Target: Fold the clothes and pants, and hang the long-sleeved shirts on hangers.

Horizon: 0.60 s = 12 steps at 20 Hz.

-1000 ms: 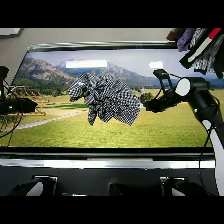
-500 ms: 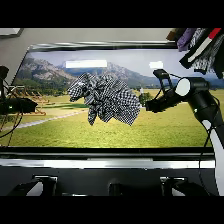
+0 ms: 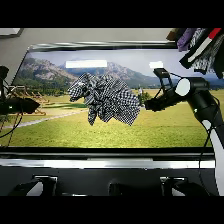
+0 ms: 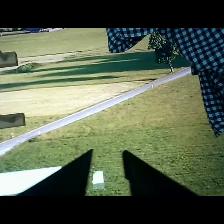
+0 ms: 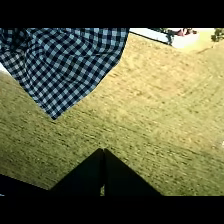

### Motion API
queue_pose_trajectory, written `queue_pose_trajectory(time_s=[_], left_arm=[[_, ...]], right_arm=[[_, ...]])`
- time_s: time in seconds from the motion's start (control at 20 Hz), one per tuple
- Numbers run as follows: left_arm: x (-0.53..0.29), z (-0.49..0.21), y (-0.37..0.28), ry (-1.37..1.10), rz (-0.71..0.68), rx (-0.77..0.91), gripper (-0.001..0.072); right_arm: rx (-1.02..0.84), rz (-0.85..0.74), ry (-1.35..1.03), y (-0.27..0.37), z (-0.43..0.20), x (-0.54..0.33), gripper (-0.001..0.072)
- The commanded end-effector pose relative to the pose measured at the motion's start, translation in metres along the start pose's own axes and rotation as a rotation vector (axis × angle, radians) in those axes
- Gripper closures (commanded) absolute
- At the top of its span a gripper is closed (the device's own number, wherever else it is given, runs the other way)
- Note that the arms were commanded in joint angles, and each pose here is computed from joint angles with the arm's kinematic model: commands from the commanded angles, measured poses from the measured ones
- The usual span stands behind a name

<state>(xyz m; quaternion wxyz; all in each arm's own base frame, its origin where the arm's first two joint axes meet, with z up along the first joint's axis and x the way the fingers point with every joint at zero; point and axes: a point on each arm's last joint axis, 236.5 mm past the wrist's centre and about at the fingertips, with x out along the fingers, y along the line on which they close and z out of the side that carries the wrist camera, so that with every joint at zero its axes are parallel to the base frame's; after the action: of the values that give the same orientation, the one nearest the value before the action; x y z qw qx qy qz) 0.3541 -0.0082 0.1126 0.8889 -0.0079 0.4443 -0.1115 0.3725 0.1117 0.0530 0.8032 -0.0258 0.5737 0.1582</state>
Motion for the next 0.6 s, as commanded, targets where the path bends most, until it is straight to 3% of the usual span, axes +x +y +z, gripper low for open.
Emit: queue_pose_trajectory(time_s=[0.0,0.05,0.1,0.25,0.55], left_arm=[[0.0,0.001,0.001,-0.004,0.003,-0.008,-0.0013],[0.0,0.002,0.002,-0.009,0.005,-0.008,-0.0013],[0.0,0.005,0.003,-0.02,0.01,-0.008,-0.0013],[0.002,0.017,0.009,-0.08,0.032,-0.016,-0.0013],[0.036,0.013,0.024,-0.065,0.014,-0.345,-0.0013]], right_arm=[[-0.003,-0.005,-0.018,-0.001,0.004,0.0,0.0332],[0.01,-0.005,-0.02,-0.001,0.005,0.002,0.0045],[0.065,0.002,-0.015,0.0,0.004,0.006,0.001],[0.235,0.093,0.059,0.017,-0.013,0.038,0.001],[0.51,0.326,0.111,0.057,-0.026,0.125,0.001]])
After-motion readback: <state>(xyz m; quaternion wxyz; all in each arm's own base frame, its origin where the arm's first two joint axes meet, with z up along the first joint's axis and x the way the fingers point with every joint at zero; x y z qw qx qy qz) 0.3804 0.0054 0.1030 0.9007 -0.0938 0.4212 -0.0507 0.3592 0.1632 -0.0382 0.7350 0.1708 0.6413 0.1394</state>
